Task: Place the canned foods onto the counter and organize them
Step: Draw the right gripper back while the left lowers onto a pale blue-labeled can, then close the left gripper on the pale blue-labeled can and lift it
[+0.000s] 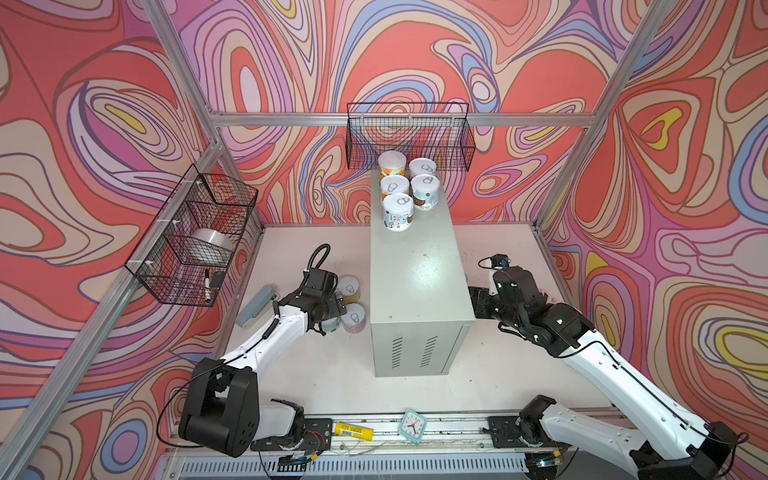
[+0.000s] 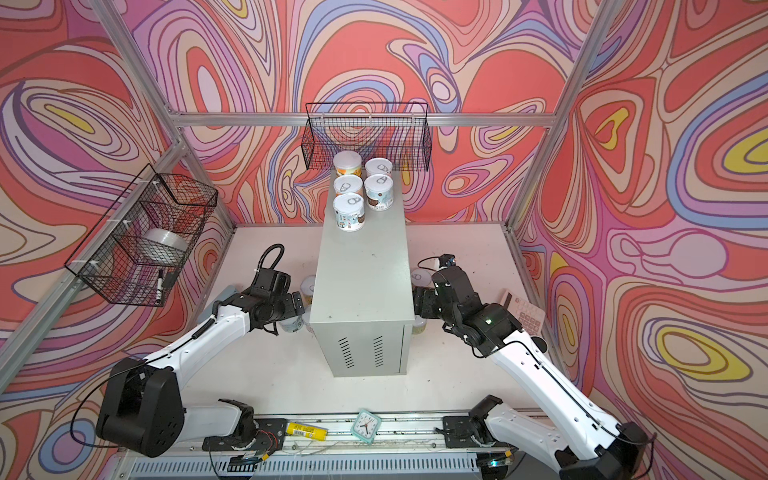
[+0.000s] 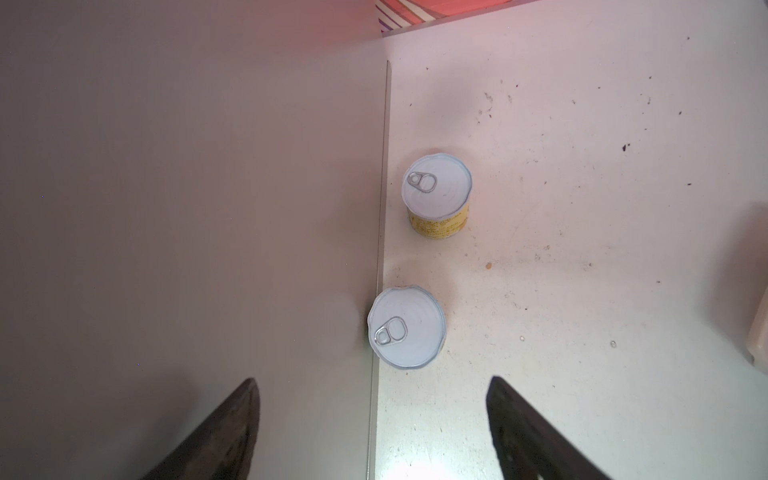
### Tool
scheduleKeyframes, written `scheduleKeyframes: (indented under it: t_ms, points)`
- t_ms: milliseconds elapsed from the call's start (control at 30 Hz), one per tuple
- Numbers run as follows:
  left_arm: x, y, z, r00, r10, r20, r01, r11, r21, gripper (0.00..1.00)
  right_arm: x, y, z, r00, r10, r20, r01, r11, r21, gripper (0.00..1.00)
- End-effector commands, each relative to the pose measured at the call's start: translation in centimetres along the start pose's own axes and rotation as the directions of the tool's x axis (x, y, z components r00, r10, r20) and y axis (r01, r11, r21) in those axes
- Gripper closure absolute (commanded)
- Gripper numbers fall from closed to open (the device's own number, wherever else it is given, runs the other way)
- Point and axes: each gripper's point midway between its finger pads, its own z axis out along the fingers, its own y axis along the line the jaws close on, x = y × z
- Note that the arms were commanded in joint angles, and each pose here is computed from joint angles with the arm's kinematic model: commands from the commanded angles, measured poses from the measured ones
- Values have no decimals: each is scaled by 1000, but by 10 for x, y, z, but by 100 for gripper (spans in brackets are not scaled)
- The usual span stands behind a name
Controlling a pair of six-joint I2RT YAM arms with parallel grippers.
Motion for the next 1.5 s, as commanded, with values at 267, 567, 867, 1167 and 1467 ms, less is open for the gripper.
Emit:
scheduleKeyframes:
  t_ms: [267,567,867,1167,1467]
  points:
    - [4,5,13,999,-43,-10,43,999,-16,1,5,-6,17,1000,18,-25,-18,1000,-12,12]
    - [21,10,31,997,-56,-59,54,998,-46,4,10,-15,24,998,42,-43,-42,999,-16,13]
    - [33,17,44,994,-60,-92,52,995,-90,14,12,-15,33,997,50,-54,-52,998,-26,13]
    - [46,20,57,988,-60,-143,44,993,-113,28,14,-16,35,996,63,-61,-65,997,-30,14]
    - [35,21,40,991,-31,-132,14,992,-122,100,3,-15,21,998,62,-28,-63,998,-31,14]
